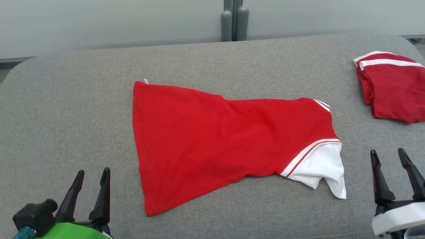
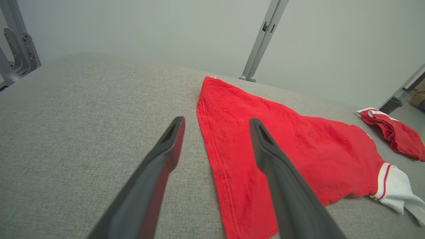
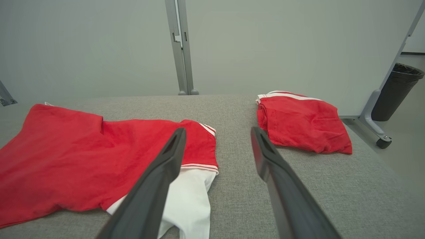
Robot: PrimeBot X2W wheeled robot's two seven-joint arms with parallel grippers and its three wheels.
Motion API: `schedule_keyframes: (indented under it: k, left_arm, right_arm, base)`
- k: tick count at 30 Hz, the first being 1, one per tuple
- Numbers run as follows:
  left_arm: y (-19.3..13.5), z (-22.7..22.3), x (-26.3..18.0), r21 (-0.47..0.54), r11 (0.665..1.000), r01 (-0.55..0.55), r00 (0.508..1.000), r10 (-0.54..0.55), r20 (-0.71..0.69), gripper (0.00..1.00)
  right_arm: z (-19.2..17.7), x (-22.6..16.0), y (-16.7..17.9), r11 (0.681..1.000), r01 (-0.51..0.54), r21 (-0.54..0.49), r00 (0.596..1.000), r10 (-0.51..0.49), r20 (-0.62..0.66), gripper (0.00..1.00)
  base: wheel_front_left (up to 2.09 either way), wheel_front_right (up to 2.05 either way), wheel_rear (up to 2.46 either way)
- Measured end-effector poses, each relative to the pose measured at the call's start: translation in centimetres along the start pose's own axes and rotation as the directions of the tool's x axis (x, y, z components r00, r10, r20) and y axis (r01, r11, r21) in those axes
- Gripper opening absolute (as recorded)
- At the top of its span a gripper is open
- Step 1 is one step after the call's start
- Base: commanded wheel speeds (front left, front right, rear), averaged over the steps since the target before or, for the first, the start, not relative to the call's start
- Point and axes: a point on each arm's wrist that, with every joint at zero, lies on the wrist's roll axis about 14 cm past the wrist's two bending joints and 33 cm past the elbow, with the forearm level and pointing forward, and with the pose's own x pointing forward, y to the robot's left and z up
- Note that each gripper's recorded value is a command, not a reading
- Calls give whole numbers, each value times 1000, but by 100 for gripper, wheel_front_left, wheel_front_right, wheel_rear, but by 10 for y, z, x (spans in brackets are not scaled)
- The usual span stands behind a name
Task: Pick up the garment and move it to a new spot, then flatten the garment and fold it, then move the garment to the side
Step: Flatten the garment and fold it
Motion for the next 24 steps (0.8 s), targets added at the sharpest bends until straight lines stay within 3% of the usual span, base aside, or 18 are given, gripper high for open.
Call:
schedule_keyframes:
  k: [9, 24]
  left_arm:
    - [3, -4, -12, -2, 1000, -5, 999, 5, 35, 100]
    - [-4, -20, -6, 8, 999, 46, 999, -47, 9, 100]
  right_arm:
    - [-21, -9, 4, 1000, 6, -30, 999, -8, -44, 100]
    - [-13, 19, 19, 998, -22, -52, 1000, 23, 14, 100]
  base:
    - [0, 0, 0]
    - [0, 0, 0]
